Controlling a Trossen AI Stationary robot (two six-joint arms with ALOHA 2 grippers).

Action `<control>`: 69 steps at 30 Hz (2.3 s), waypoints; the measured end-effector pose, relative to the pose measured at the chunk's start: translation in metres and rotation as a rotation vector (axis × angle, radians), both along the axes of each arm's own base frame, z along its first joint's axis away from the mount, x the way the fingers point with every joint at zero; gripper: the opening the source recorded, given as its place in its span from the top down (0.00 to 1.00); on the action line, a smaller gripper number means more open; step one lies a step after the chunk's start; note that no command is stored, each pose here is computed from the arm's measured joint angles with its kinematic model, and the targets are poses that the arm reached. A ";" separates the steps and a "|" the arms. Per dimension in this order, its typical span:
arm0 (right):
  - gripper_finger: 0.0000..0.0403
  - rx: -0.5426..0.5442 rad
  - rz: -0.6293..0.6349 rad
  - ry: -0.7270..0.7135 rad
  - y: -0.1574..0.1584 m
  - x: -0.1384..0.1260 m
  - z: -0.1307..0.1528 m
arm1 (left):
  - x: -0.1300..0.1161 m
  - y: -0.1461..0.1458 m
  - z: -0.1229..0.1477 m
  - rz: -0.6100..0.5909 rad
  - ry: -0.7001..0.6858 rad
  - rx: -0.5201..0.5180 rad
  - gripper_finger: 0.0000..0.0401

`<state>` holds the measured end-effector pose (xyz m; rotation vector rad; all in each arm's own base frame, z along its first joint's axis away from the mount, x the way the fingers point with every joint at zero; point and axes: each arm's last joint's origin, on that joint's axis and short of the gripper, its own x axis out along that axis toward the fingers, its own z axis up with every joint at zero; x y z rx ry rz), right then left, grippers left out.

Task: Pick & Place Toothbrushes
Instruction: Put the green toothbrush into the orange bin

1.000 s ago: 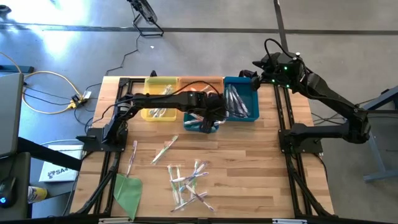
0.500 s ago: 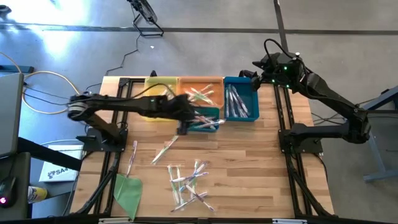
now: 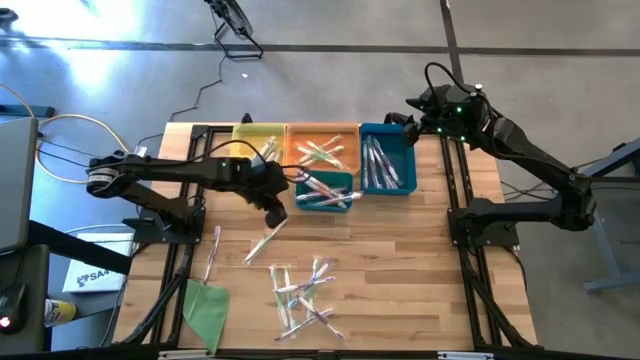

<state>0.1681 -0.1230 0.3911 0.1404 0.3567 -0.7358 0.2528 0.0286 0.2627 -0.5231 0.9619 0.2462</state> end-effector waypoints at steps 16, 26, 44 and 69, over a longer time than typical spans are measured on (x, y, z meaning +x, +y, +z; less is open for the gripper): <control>0.36 0.001 0.000 0.001 -0.001 0.001 0.000 | 0.010 0.007 0.007 0.265 -0.128 0.065 0.46; 0.36 0.008 -0.004 -0.006 -0.001 0.001 0.000 | 0.005 -0.017 0.002 0.117 -0.040 -0.032 0.47; 0.36 0.078 0.033 0.015 -0.012 0.019 -0.014 | -0.012 -0.081 -0.024 0.213 0.279 -0.132 0.51; 0.36 0.060 0.034 -0.002 -0.017 0.028 -0.015 | 0.014 -0.094 -0.080 0.235 0.499 -0.131 0.51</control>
